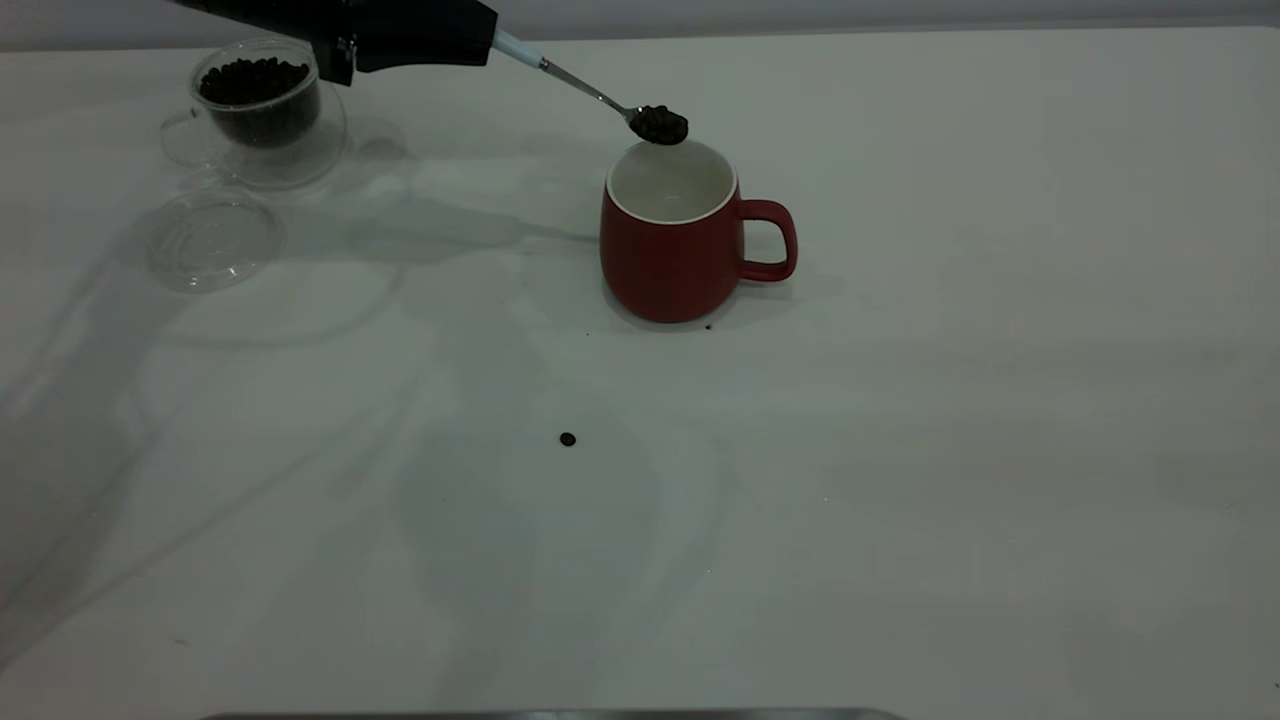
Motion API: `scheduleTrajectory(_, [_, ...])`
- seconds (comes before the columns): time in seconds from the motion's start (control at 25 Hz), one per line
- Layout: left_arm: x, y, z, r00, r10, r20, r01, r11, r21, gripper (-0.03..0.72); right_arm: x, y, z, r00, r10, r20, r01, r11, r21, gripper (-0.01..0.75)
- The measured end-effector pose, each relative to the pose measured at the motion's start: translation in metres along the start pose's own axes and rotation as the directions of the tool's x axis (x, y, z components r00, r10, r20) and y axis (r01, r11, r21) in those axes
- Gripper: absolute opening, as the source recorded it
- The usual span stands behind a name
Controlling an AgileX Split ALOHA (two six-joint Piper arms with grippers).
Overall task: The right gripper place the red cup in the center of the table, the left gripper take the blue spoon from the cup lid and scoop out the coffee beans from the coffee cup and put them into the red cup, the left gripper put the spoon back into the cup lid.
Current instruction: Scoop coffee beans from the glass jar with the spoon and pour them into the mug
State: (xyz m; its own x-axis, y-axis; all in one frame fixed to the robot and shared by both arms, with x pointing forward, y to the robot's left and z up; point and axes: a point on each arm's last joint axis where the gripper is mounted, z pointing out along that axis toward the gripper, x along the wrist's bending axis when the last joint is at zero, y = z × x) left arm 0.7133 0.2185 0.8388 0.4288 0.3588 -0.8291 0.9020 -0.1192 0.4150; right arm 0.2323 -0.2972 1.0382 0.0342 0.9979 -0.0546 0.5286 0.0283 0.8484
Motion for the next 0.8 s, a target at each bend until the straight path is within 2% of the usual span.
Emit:
scheduleTrajectory(0.2, [-0.004, 0.000, 0.009, 0.991, 0.133, 0.011, -0.133, 0.991, 0.016, 0.127, 0.000, 0.000, 0.000, 1.000, 0.000, 0.000, 0.000, 1.000, 0.000, 0.384])
scheduleTrajectory(0.48, [-0.009, -0.001, 0.019, 0.943, 0.332, 0.030, -0.332, 0.943, 0.029, 0.127, 0.000, 0.000, 0.000, 1.000, 0.000, 0.000, 0.000, 1.000, 0.000, 0.384])
scheduleTrajectory(0.8, [-0.010, -0.001, 0.020, 0.930, 0.365, 0.031, -0.366, 0.930, 0.026, 0.127, 0.000, 0.000, 0.000, 1.000, 0.000, 0.000, 0.000, 1.000, 0.000, 0.384])
